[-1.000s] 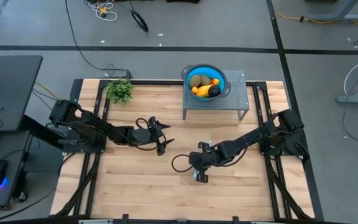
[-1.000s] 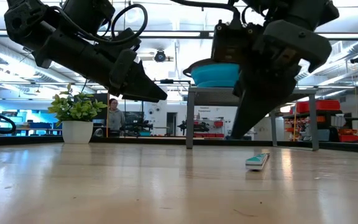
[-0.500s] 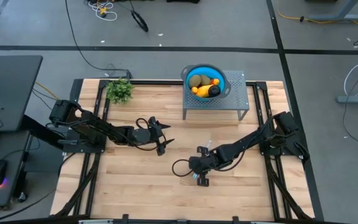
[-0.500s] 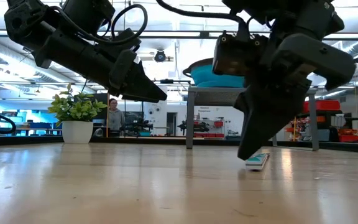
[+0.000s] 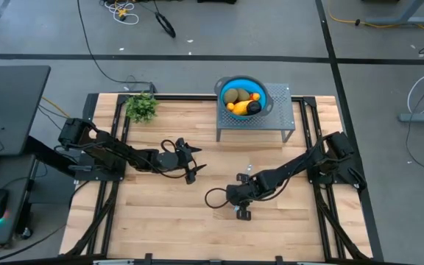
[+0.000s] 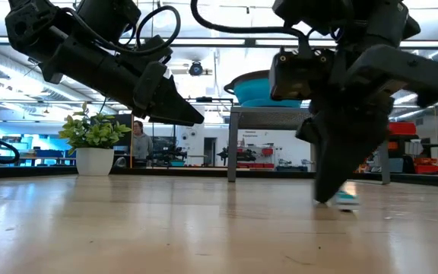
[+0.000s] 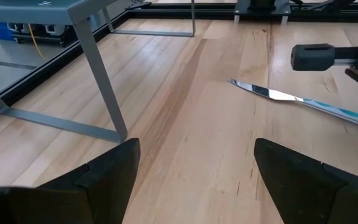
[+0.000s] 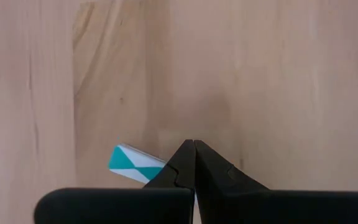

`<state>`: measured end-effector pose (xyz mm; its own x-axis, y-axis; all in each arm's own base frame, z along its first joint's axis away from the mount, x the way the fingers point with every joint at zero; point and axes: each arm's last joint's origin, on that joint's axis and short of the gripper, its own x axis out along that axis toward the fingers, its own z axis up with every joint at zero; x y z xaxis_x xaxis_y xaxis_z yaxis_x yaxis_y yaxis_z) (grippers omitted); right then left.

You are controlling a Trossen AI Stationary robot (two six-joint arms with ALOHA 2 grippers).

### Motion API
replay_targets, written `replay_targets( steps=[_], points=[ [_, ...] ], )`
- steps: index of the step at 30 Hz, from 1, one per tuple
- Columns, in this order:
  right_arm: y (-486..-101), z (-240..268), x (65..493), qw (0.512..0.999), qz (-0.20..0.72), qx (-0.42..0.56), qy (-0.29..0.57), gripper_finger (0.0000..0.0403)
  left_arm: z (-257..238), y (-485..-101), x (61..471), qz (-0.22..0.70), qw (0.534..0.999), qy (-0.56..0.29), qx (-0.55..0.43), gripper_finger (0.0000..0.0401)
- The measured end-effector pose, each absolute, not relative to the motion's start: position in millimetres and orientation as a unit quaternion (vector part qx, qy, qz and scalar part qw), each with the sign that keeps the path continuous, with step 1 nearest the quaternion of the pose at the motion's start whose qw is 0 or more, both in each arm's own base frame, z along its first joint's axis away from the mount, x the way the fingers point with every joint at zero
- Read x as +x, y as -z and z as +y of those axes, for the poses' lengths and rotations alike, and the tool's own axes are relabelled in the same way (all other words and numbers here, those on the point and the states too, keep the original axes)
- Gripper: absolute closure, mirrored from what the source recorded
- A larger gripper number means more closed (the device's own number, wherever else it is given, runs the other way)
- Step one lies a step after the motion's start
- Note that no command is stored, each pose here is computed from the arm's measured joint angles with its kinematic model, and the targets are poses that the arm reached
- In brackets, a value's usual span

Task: Pick & Place Fruit
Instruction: Put the white and blue knife on the shelf

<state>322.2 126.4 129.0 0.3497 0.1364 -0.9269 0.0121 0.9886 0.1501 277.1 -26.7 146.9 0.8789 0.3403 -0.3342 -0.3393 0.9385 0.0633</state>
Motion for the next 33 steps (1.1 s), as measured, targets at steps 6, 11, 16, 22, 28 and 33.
replay_targets(
  steps=[6,11,16,22,28,33],
  points=[
    [-133,127,312,0.784,0.611,0.096,-0.051,0.04,-27,-147,277,0.173,0.969,-0.175,0.001,0.0076],
    [-138,130,302,0.768,0.631,0.092,-0.058,0.04,-27,-147,277,0.173,0.969,-0.175,0.001,0.0076],
    [-139,131,292,0.742,0.663,0.086,-0.041,0.04,-27,-147,277,0.173,0.969,-0.175,0.002,0.0076],
    [-140,134,280,0.712,0.696,0.087,-0.026,0.04,-27,-147,277,0.173,0.969,-0.176,0.002,0.0076],
    [-144,135,271,0.692,0.716,0.088,-0.011,0.04,-27,-147,277,0.171,0.969,-0.177,0.001,0.0076],
    [-159,134,266,0.693,0.714,0.093,0.005,0.04,-27,-148,277,0.169,0.97,-0.177,0.0,0.0076]
  ],
)
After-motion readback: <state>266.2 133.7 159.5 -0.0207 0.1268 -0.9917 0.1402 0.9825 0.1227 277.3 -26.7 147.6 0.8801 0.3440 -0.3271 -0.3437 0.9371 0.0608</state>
